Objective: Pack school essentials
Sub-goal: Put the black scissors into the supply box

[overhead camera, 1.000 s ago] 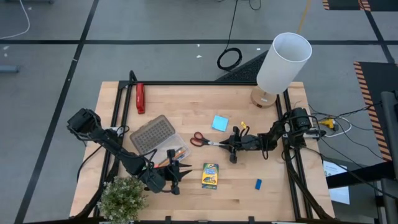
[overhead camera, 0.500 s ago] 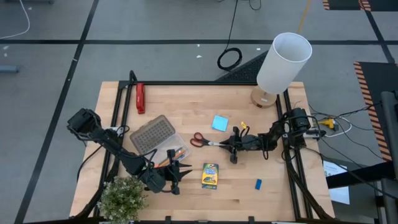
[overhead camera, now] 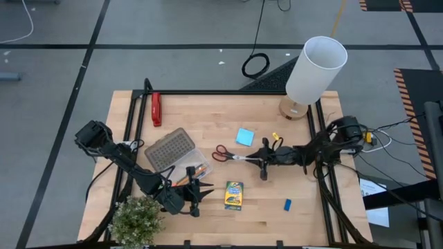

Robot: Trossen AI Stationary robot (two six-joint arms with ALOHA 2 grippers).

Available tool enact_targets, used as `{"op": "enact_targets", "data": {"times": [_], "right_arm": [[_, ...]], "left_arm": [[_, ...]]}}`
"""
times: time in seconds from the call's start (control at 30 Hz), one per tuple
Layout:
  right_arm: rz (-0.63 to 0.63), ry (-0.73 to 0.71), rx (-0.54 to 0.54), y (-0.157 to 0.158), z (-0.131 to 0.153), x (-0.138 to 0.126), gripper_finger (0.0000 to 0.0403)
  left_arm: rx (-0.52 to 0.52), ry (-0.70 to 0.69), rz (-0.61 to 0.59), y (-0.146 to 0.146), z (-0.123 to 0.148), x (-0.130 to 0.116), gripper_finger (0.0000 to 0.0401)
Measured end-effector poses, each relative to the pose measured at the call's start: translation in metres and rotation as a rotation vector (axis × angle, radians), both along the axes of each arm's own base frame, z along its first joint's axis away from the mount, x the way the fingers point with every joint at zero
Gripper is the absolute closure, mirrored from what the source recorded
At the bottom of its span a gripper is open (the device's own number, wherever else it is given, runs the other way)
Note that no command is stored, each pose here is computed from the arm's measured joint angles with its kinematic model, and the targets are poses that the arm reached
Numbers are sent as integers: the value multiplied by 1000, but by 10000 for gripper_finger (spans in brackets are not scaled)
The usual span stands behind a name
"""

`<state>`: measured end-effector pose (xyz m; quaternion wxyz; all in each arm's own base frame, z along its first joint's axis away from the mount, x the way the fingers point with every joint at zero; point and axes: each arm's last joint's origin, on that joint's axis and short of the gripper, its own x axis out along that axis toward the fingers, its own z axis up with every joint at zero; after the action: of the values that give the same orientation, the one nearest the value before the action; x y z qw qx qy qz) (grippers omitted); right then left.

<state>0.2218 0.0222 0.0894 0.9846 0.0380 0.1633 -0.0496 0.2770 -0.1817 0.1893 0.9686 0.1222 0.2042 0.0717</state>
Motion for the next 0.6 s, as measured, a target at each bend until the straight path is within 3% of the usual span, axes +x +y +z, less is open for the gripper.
{"op": "enact_targets", "data": {"times": [0.2,0.37,0.6], "right_arm": [[10,-29,-8,0,13,-4,358],[54,-55,9,1,24,-6,358],[46,-92,39,0,35,-8,358]], "left_arm": [[16,21,-5,1,-2,0,313],[97,66,-38,1,-5,-3,307],[259,104,38,9,-8,-4,224]]}}
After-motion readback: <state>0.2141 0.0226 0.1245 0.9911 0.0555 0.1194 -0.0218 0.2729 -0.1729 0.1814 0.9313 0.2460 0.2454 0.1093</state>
